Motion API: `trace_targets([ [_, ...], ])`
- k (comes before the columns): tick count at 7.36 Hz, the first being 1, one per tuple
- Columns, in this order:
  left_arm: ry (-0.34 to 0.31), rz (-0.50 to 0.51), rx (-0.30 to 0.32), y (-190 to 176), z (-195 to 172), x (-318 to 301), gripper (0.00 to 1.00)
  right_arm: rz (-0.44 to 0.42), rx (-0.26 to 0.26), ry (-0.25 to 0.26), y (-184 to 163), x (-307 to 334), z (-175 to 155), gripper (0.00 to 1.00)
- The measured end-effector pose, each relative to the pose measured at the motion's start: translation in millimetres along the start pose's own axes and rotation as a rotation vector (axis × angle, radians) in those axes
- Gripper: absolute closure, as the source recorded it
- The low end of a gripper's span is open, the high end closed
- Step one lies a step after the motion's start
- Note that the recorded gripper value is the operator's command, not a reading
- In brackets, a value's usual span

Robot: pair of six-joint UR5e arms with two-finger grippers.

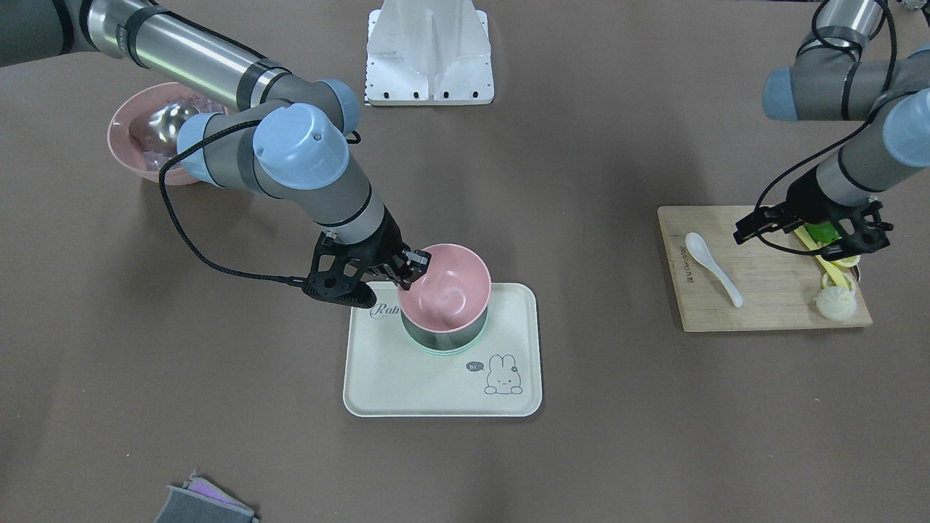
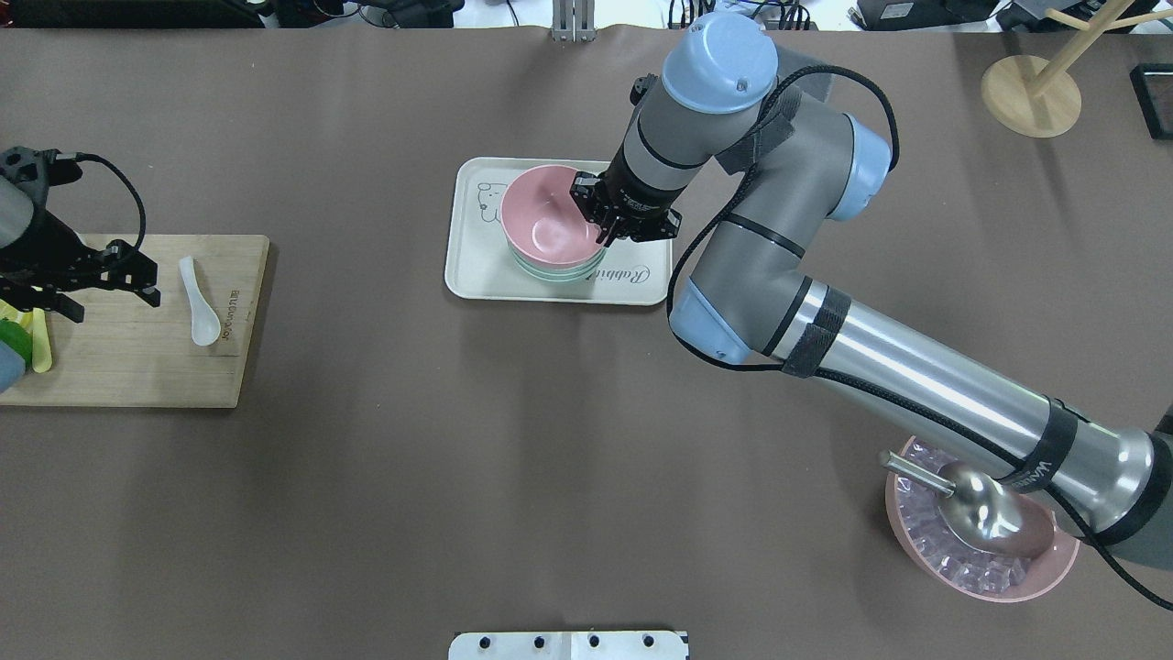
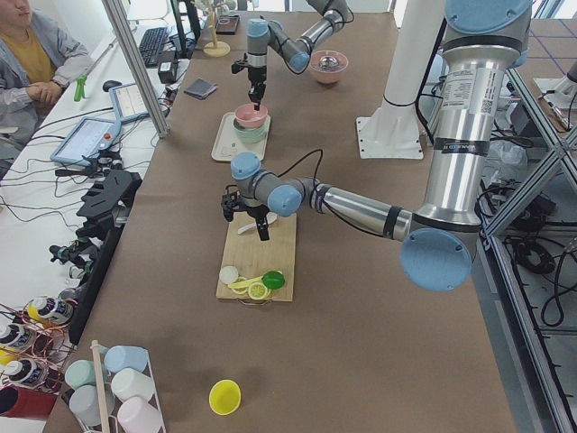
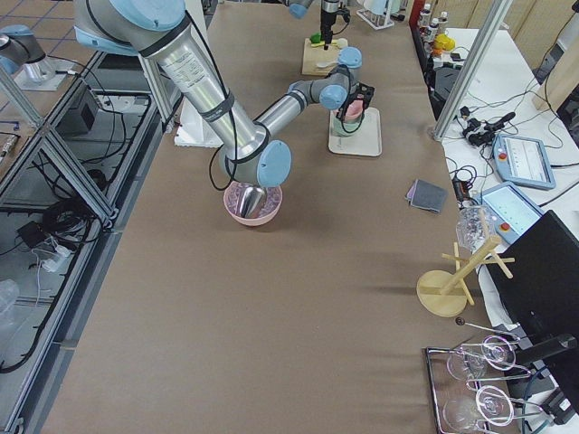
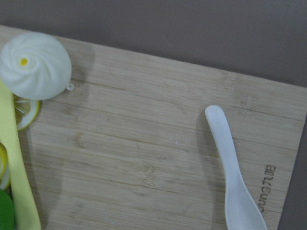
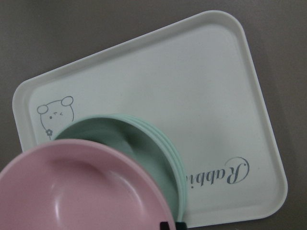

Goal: Stack pink bowl on green and place spoon
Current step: 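Release the pink bowl with the right gripper while the left reaches the spoon, then grasp the white spoon on the cutting board with the left gripper and lift it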

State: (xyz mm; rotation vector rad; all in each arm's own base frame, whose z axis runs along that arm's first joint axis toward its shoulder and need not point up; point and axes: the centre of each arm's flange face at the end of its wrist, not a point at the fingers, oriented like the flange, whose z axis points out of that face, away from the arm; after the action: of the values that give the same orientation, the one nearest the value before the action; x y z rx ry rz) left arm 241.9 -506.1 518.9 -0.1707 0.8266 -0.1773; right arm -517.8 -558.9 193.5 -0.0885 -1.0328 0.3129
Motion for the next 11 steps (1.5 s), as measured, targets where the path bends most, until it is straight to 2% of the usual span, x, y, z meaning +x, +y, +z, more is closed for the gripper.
trace_targets([
  [1,0.000,-0.008,-0.004,-4,7,21,0.07,0.000,0.000,0.001,0,0,0,0.01],
  [3,0.001,-0.004,0.005,-26,13,56,0.13,-0.002,0.003,-0.008,-1,-1,-5,0.00],
  [4,-0.013,-0.005,0.014,-36,19,61,0.21,-0.003,0.007,-0.023,-7,0,-17,0.00],
  [5,-0.031,-0.009,0.021,-43,25,59,0.31,0.002,0.003,-0.041,-16,7,-35,0.00],
  [6,-0.042,-0.015,0.024,-46,29,57,0.51,0.012,-0.011,-0.055,-28,21,-53,0.00],
  [7,-0.048,-0.023,0.023,-48,32,55,0.68,0.025,-0.025,-0.065,-39,40,-69,0.00],
  [9,-0.053,-0.036,0.021,-49,34,53,0.77,0.024,-0.024,-0.064,-57,96,-93,0.00],
  [10,-0.054,-0.039,0.020,-49,35,52,0.89,0.007,-0.021,-0.058,-70,134,-108,0.00],
  [11,-0.054,-0.043,0.019,-49,35,52,0.96,-0.012,-0.028,-0.058,-89,169,-126,0.00],
])
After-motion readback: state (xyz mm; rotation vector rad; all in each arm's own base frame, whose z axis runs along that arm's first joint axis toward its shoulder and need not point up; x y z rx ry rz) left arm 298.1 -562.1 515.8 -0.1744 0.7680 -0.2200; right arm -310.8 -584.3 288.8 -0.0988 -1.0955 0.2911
